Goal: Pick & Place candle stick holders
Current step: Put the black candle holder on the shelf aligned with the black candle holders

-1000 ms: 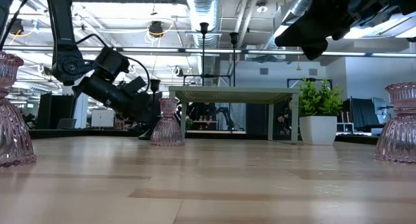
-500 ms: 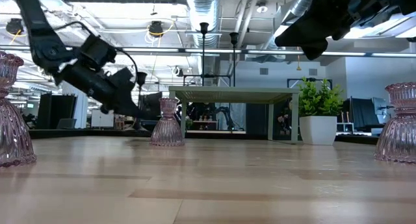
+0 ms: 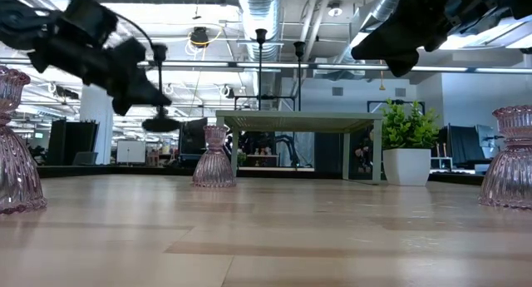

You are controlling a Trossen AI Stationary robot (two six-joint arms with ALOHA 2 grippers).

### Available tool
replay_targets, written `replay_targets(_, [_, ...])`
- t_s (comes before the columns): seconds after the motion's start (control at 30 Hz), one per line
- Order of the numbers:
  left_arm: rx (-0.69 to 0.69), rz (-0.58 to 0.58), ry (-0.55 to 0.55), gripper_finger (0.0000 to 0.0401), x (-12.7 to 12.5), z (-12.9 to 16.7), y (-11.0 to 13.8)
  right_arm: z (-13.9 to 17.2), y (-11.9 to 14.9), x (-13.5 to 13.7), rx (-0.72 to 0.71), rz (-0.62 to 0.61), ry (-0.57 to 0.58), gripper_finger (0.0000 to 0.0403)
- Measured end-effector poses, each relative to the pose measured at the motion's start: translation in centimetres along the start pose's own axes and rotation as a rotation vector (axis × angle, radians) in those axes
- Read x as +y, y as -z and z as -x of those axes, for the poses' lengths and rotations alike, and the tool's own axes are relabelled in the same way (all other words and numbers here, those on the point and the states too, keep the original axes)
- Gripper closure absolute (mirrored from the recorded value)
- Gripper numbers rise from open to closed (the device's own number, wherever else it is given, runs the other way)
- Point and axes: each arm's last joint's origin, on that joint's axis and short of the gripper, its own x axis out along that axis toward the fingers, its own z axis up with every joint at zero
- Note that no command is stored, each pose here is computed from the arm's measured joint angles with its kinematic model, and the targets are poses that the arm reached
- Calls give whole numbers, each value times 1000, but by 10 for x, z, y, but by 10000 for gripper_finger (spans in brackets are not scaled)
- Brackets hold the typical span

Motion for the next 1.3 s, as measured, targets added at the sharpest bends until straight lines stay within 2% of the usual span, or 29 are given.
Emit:
replay_targets(0.2, [-25,27,171,388,-21,4,-6,0,0,0,-3,0,11,402])
replay_targets(0.5, [-24,-8,356,388,-55,-2,-35,0,-1,-1,-16,-4,24,402])
replay_targets(0.9, [90,-146,421,387,-113,-33,-46,-1,-23,-6,-212,-88,13,402])
replay_targets(1.07, [116,-230,489,387,-137,-45,-50,-2,-29,-13,-260,-115,30,402])
replay_targets(1.3, [113,-314,499,387,-152,-67,-59,-7,-32,-18,-293,-127,47,399])
